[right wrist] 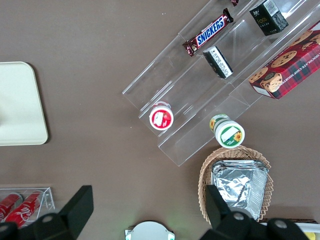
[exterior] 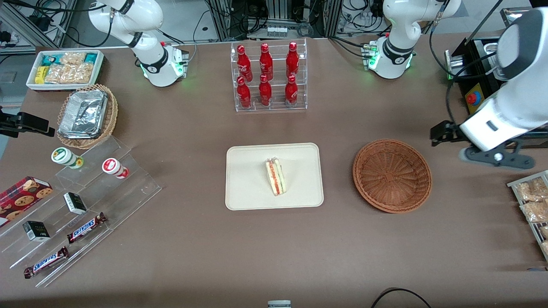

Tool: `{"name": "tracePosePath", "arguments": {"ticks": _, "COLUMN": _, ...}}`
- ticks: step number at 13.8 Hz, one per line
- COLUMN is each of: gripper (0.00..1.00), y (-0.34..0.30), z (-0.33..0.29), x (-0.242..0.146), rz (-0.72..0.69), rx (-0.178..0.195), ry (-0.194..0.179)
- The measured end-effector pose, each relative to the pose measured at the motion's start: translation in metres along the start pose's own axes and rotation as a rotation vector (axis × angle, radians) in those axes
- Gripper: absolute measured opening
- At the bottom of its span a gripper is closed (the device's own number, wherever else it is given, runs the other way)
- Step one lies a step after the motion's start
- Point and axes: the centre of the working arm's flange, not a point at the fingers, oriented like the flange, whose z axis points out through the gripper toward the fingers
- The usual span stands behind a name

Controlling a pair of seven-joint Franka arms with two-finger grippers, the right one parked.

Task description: Place sandwich from basket to tray

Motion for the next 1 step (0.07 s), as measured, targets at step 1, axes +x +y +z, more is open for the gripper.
{"name": "tracePosePath", "arguments": {"ticks": 1, "gripper": 1.00, "y": -0.0106, "z": -0.0036, "x": -0.0055, "rz": -0.006, "rx": -0.001, "ry": -0.009}}
